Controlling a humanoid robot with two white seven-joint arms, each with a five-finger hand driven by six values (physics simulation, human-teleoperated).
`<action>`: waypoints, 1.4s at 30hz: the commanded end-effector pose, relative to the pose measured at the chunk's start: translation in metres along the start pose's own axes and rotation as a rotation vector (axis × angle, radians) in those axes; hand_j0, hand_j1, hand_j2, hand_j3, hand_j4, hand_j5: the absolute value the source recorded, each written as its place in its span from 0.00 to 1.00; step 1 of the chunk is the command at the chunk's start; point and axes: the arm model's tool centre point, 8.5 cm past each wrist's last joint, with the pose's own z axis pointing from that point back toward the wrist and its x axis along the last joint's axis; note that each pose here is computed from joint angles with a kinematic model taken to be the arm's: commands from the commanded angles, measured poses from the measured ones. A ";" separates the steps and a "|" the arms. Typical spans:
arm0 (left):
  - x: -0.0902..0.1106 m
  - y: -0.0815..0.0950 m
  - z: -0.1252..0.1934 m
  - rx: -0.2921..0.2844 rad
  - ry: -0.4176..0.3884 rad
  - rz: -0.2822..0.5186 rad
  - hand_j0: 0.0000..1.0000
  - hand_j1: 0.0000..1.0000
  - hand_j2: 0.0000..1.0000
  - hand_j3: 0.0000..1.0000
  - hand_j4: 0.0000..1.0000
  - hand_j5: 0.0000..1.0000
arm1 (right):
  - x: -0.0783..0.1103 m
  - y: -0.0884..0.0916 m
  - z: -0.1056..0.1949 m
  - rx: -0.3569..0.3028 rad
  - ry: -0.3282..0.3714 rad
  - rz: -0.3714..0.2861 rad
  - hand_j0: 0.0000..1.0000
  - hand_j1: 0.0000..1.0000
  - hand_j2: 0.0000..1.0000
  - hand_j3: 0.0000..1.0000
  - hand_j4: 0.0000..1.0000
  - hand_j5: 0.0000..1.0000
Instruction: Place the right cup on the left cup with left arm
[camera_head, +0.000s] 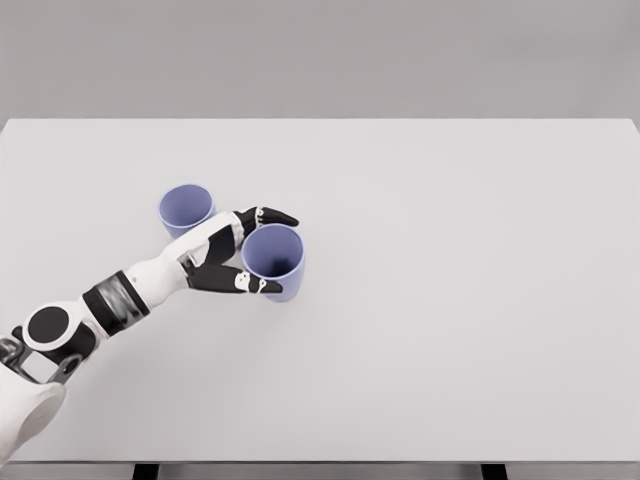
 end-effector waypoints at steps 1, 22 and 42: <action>0.003 -0.001 0.000 -0.005 -0.007 0.001 0.69 0.69 0.69 0.69 0.69 0.69 | 0.000 0.000 0.000 0.000 0.000 0.000 1.00 1.00 1.00 1.00 1.00 1.00; 0.038 0.028 0.010 0.009 -0.052 -0.021 0.69 0.69 0.69 0.69 0.69 0.69 | 0.000 0.000 0.000 0.000 0.000 0.000 1.00 1.00 1.00 1.00 1.00 1.00; 0.067 0.049 0.011 0.016 -0.087 -0.053 0.69 0.69 0.69 0.69 0.69 0.69 | 0.000 0.000 0.000 0.000 0.000 0.000 1.00 1.00 1.00 1.00 1.00 1.00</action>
